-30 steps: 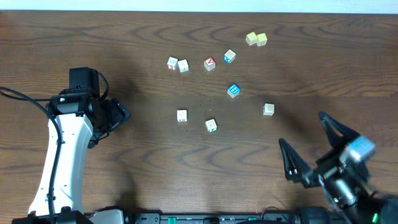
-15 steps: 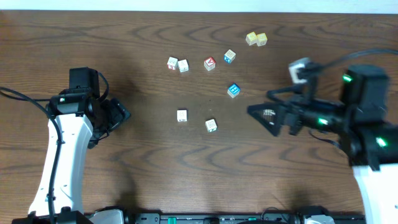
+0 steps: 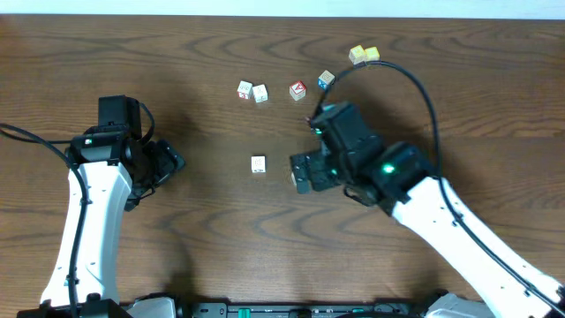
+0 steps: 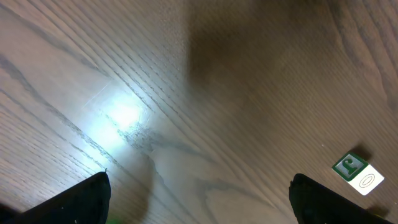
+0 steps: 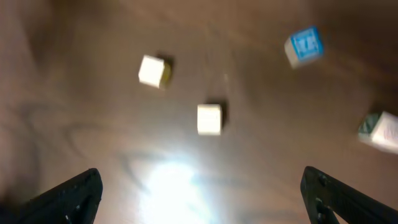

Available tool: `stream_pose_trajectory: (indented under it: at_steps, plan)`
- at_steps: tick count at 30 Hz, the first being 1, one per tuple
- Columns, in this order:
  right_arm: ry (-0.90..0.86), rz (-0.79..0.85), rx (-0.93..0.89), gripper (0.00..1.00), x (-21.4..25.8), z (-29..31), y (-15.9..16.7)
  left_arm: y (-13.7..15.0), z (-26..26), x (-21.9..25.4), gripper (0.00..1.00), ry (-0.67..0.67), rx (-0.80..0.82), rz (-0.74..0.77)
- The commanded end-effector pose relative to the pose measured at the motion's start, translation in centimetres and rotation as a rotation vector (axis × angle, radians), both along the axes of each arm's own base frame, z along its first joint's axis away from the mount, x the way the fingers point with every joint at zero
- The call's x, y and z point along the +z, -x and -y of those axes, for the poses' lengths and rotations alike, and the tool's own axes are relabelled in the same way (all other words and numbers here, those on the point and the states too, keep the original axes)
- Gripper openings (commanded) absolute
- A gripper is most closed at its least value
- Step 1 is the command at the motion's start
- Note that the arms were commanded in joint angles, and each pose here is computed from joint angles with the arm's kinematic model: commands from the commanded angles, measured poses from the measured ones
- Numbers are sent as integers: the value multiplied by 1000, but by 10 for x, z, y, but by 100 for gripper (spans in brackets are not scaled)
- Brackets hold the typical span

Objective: Lift 4 blocks
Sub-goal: 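Move the right gripper over the yellow-bordered number 8 block, then lower the right gripper and close it on the 8 block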

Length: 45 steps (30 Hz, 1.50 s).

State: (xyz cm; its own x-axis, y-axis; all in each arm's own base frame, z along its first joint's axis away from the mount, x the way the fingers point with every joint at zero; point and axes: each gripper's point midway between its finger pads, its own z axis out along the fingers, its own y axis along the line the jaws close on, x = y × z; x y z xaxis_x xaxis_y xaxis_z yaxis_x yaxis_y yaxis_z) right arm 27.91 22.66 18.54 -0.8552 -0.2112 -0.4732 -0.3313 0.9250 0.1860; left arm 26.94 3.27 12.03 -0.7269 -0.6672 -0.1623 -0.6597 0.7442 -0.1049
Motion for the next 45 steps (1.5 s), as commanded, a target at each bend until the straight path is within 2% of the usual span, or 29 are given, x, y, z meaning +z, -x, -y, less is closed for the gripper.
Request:
stream_pose_trajectory:
  at_steps: [1,9,12,18,22,38,45]
  plan:
    - [58,35,-40,99,-22,-7,-16,2,-2,0,92,-4,12,-1]
    - [179,-99,-29,98,-108,-18,-26,2,-2,0,92,-4,12,-1]
    - [212,-135,-27,88,-132,-19,-26,2,-2,0,92,-4,12,-1]
    - [249,-176,-24,79,-161,-20,-27,2,-2,0,92,-4,12,-1]
    - [260,-188,-22,69,-170,-20,-27,2,-2,0,92,-4,12,-1]
    - [249,-199,11,56,-188,-28,-29,2,-2,0,92,-4,12,-1]
    - [254,-205,11,46,-189,-27,-28,2,-2,0,92,-4,12,-1]
